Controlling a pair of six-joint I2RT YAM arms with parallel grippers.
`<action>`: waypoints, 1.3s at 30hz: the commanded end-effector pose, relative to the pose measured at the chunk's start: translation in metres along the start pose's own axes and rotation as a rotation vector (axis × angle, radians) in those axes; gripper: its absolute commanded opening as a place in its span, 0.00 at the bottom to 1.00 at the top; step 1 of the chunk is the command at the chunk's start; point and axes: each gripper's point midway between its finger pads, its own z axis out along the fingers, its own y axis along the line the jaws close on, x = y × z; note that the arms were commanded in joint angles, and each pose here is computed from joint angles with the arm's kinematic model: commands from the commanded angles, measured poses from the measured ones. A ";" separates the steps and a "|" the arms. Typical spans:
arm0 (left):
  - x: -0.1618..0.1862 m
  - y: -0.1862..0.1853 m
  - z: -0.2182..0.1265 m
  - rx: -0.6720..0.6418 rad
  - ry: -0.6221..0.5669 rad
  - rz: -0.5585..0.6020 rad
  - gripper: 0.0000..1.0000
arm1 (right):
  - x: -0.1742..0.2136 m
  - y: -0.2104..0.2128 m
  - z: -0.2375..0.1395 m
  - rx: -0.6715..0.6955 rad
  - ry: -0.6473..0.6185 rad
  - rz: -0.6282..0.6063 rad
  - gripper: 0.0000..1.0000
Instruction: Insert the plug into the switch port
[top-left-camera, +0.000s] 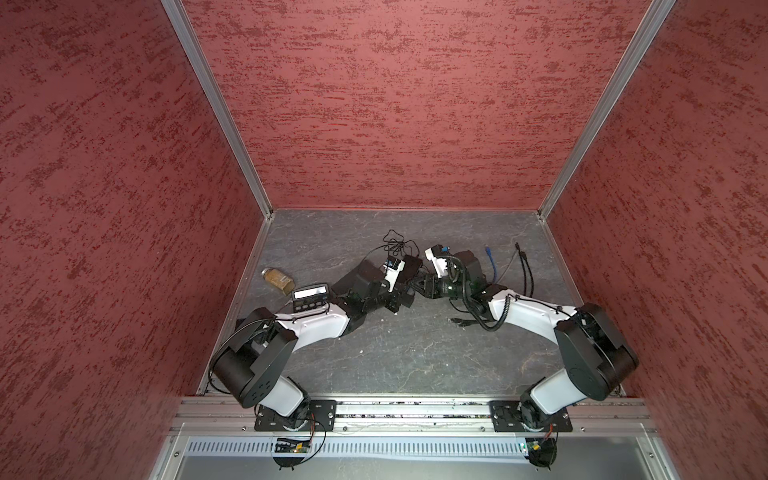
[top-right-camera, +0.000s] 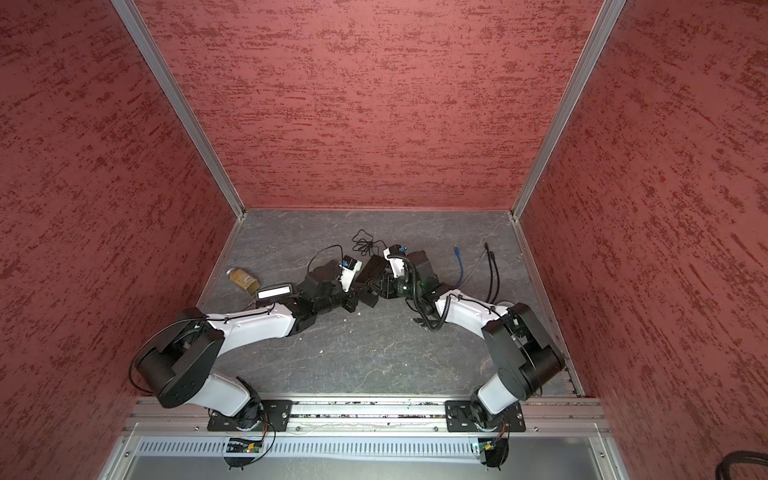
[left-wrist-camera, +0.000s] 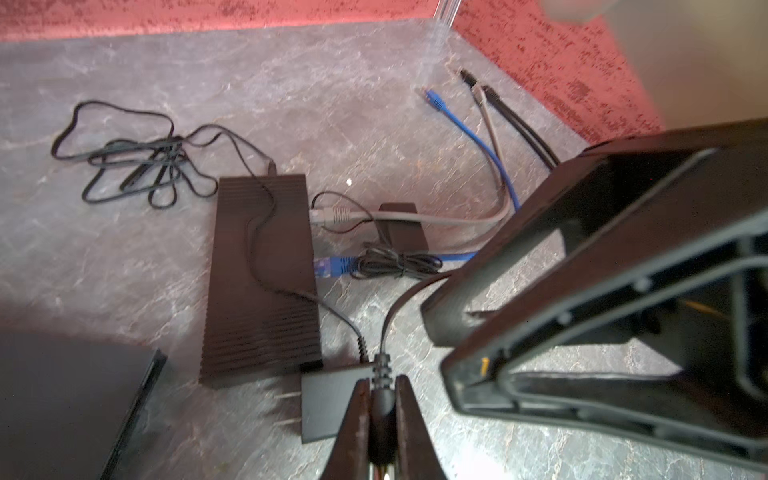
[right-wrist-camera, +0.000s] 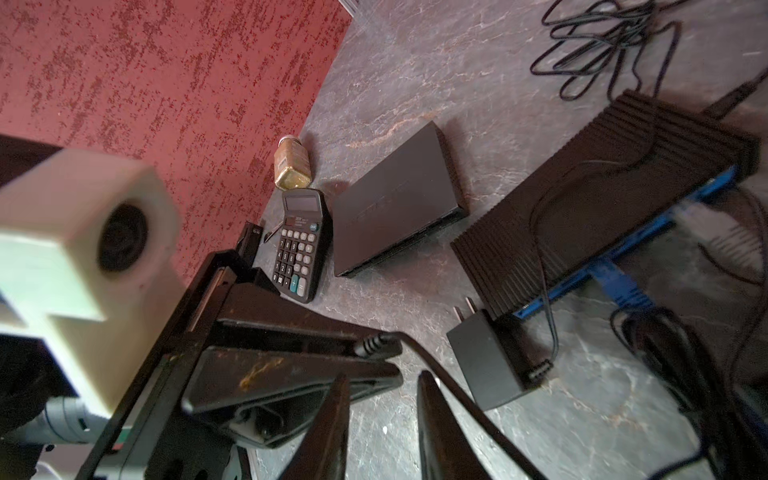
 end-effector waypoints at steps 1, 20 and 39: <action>-0.021 -0.010 -0.005 0.020 -0.081 0.038 0.00 | -0.014 0.017 -0.003 -0.051 -0.044 0.034 0.30; -0.034 -0.013 -0.006 -0.014 -0.141 0.076 0.00 | -0.023 0.028 0.007 -0.136 -0.050 0.088 0.19; 0.013 0.028 -0.036 -0.177 0.044 0.005 1.00 | -0.054 0.023 0.011 -0.062 -0.152 -0.036 0.06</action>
